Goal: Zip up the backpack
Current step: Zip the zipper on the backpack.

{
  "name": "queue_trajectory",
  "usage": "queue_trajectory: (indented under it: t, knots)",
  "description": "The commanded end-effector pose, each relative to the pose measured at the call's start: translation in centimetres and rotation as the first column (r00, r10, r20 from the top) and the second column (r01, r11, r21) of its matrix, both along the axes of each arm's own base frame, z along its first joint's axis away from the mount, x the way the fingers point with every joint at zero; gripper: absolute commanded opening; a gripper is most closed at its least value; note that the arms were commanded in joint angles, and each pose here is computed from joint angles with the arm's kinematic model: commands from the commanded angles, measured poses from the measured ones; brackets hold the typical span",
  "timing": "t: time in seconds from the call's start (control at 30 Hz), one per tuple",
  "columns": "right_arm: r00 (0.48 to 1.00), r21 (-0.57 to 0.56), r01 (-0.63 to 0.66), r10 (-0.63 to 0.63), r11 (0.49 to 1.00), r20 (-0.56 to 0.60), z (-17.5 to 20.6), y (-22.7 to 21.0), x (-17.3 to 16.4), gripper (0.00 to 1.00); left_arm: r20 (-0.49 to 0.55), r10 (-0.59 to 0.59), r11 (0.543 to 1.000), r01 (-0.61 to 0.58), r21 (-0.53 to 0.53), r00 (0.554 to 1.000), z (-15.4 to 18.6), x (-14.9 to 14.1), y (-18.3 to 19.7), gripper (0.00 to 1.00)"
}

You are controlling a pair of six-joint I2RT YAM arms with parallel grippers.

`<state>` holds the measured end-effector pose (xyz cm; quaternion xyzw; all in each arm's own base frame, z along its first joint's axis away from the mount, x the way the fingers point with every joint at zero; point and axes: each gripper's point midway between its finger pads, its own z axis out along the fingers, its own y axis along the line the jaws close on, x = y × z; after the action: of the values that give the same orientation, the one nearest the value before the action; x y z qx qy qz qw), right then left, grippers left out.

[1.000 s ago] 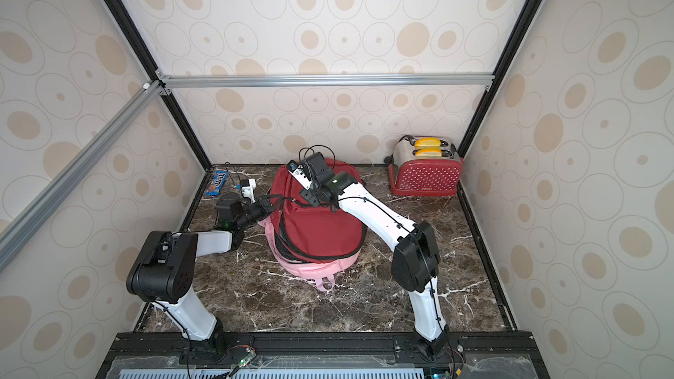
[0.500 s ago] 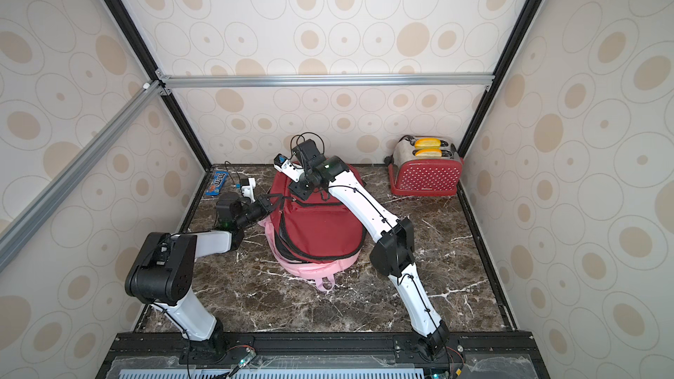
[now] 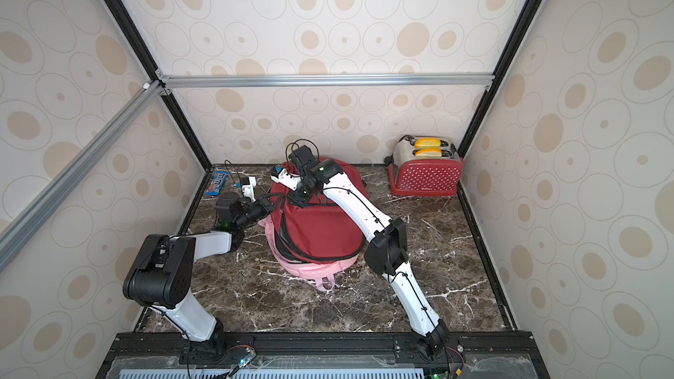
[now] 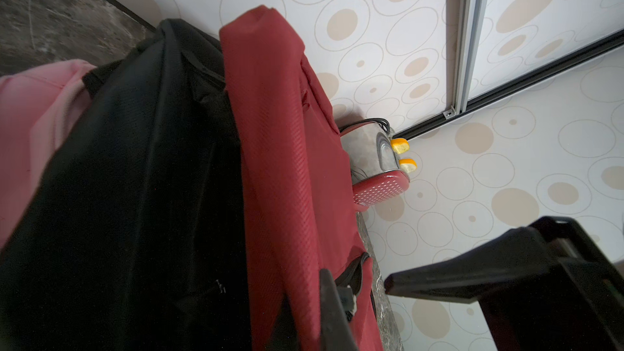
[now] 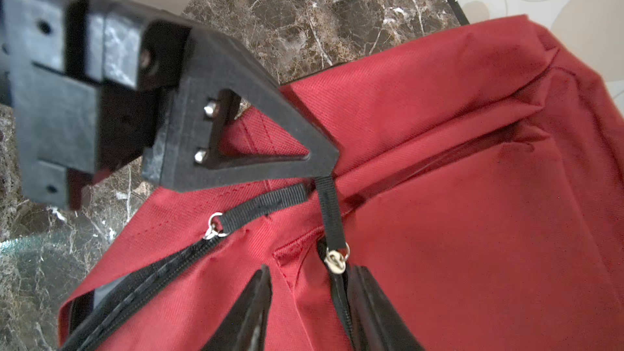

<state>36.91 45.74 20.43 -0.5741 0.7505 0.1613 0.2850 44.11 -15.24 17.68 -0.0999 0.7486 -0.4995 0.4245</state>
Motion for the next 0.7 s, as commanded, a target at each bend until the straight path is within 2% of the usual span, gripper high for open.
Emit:
queue_trajectory:
  t: [0.0, 0.33, 0.67]
  knots:
    - [1.000, -0.007, -0.017, 0.018, 1.000, 0.008, -0.3, 0.4, 0.0, 0.44, 0.091, -0.060, 0.998, 0.061, -0.018, 0.994, 3.0, -0.9, -1.7, 0.00]
    - [1.000, -0.012, -0.020, 0.020, 1.000, 0.017, -1.0, 0.6, 0.5, 0.44, 0.106, -0.065, 0.997, 0.069, -0.030, 0.992, 3.7, -1.2, -1.9, 0.00]
    - [1.000, -0.010, -0.022, 0.022, 1.000, 0.004, -2.1, 0.9, 1.1, 0.35, 0.111, -0.086, 0.996, 0.090, -0.030, 0.990, 4.1, -1.5, -2.7, 0.00]
